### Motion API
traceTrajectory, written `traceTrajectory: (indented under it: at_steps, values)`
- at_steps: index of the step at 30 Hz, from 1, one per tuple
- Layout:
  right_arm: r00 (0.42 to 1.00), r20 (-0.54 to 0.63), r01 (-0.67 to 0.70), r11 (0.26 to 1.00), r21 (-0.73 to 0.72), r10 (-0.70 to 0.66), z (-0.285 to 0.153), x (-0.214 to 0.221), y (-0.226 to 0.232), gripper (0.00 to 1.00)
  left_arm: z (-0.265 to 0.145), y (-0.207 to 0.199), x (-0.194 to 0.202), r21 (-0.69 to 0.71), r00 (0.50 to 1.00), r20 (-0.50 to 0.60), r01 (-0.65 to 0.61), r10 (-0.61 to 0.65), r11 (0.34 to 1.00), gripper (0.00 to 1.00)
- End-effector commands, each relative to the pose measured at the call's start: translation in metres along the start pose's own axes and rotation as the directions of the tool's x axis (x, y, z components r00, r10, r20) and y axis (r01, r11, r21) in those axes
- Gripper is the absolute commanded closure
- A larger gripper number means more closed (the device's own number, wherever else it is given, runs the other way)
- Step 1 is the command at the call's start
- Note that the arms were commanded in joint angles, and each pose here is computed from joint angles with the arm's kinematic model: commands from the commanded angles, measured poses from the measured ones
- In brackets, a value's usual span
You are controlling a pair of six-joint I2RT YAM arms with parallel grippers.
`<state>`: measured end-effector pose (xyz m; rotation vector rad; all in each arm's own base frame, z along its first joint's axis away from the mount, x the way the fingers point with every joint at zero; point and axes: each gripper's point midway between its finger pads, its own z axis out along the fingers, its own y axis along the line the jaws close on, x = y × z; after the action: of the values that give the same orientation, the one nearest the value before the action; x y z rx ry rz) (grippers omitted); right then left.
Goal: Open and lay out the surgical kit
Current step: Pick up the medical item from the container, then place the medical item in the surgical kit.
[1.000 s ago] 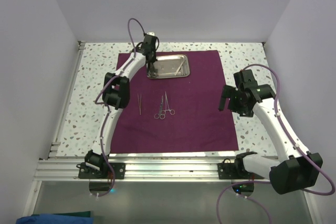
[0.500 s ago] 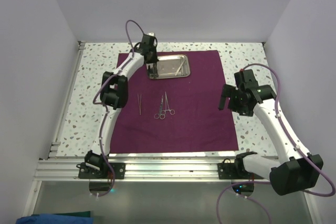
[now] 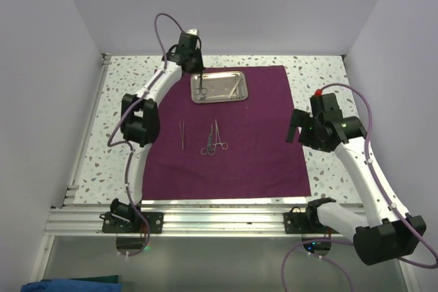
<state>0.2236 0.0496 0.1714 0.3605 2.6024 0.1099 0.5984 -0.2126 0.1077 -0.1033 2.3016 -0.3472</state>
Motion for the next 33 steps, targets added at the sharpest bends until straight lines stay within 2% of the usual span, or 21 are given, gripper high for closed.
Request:
traceTrajectory:
  at_steps: [1,3,5,6,7,9,10,16,19,24,25,26,29,31,33]
  values:
    - [0.999,0.033,0.001,0.999,-0.045,0.000,-0.006,-0.002,0.005,0.04,-0.048,-0.014,-0.025,0.018,0.999,0.040,0.009,-0.010,1.000,1.00]
    - [1.000,0.031,0.001,0.999,-0.049,0.000,-0.006,0.000,0.005,0.04,-0.064,-0.018,-0.023,0.005,0.999,0.044,0.003,-0.003,1.000,1.00]
    - [0.999,0.037,-0.002,0.998,-0.056,0.004,-0.008,0.002,0.005,0.04,-0.068,-0.016,0.005,-0.030,1.000,-0.001,-0.013,0.013,0.999,1.00]
    - [0.999,0.032,-0.005,0.998,-0.061,0.007,-0.009,0.004,0.005,0.04,-0.085,-0.021,0.001,-0.022,1.000,0.017,-0.014,0.014,1.000,1.00]
    - [0.999,0.036,-0.008,0.998,-0.064,0.010,-0.010,0.005,0.004,0.04,-0.083,-0.016,0.026,-0.038,1.000,-0.024,-0.019,0.018,0.999,1.00]
    - [0.999,0.030,-0.012,0.998,-0.068,0.014,-0.011,0.010,0.003,0.04,-0.103,-0.027,0.036,-0.024,0.999,-0.018,-0.027,0.027,0.999,1.00]
    - [0.999,0.030,-0.014,0.997,-0.074,0.016,-0.012,0.014,0.002,0.05,-0.110,-0.030,0.053,-0.026,0.999,-0.036,-0.034,0.033,0.999,1.00]
    - [0.999,0.024,-0.027,0.994,-0.107,0.030,-0.021,0.019,0.005,0.04,-0.128,-0.034,0.115,-0.042,0.996,-0.094,-0.008,0.004,0.999,1.00]
    - [0.999,0.021,-0.030,0.993,-0.110,0.032,-0.023,0.024,0.004,0.04,-0.134,-0.034,0.131,-0.042,0.994,-0.107,0.020,-0.024,0.999,1.00]
    - [0.999,0.015,-0.032,0.994,-0.108,0.033,-0.024,0.031,0.001,0.04,-0.136,-0.034,0.133,-0.046,0.994,-0.105,0.023,-0.027,0.999,1.00]
    - [0.999,0.013,-0.034,0.994,-0.107,0.036,-0.024,0.032,0.000,0.04,-0.136,-0.036,0.132,-0.044,0.994,-0.104,0.017,-0.022,0.999,0.98]
    - [0.999,0.015,-0.034,0.994,-0.108,0.036,-0.025,0.032,0.000,0.04,-0.136,-0.039,0.129,-0.034,0.995,-0.100,0.018,-0.022,0.999,0.88]
    - [0.999,0.027,-0.035,0.995,-0.098,0.038,-0.026,0.029,-0.001,0.04,-0.132,-0.051,0.113,0.000,0.997,-0.083,-0.003,0.003,1.000,0.70]
    - [0.999,0.026,-0.040,0.996,-0.086,0.042,-0.026,0.028,-0.003,0.04,-0.125,-0.062,0.101,0.016,0.997,-0.075,-0.025,0.026,1.000,0.64]
    - [0.998,0.033,-0.043,0.997,-0.072,0.046,-0.026,0.025,-0.004,0.04,-0.116,-0.072,0.087,0.022,0.996,-0.076,-0.040,0.042,0.999,0.64]
